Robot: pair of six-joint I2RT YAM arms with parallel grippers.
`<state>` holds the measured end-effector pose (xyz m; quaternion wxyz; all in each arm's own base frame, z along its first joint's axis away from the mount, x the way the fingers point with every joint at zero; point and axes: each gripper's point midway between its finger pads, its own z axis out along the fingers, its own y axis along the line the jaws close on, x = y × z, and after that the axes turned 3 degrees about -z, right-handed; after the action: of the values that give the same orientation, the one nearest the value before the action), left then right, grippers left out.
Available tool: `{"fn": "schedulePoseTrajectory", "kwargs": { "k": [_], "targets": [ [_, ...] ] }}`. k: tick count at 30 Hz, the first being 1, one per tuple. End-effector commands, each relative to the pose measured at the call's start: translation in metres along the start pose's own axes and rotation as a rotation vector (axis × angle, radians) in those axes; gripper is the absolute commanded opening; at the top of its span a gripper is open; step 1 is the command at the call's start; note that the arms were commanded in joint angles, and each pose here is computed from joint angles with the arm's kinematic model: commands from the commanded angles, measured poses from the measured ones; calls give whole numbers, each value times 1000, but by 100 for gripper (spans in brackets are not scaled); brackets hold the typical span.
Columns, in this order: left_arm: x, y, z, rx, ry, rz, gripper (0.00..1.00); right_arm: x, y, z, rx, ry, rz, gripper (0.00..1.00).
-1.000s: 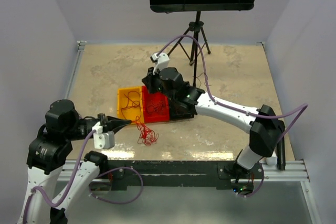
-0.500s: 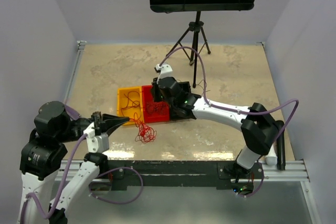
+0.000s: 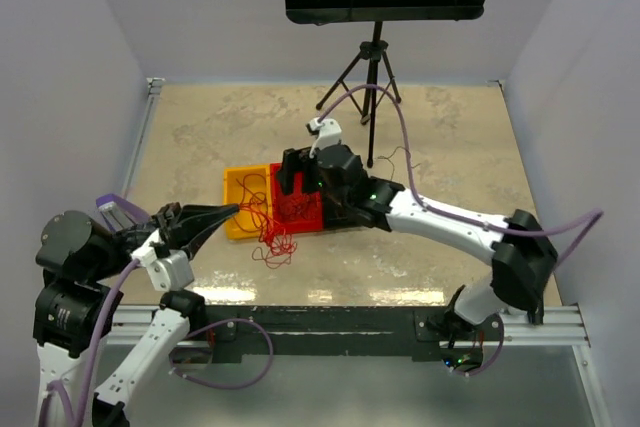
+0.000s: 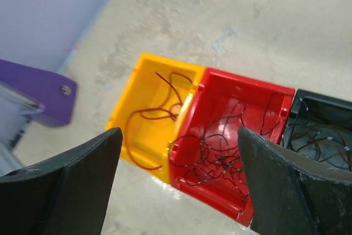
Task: Untangle the cables
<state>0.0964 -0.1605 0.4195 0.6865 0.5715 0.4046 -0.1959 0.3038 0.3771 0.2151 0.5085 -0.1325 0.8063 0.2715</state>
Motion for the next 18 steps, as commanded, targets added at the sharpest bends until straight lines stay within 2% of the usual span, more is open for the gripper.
{"fn": "schedulePoseTrajectory", "kwargs": {
  "k": [1, 6, 10, 18],
  "targets": [
    [-26, 29, -1, -132, -79, 16, 0, -71, 22, -56, -128, -187, 46, 91],
    [-42, 44, -3, -192, -124, 15, 0, -85, 19, -107, -199, -256, 80, 91],
    [-54, 58, -5, -249, -161, 7, 0, -79, 14, -141, -261, -289, 91, 86],
    [-67, 77, -6, -325, -206, -36, 0, -68, 26, -187, -436, -322, -1, 82]
  ]
}}
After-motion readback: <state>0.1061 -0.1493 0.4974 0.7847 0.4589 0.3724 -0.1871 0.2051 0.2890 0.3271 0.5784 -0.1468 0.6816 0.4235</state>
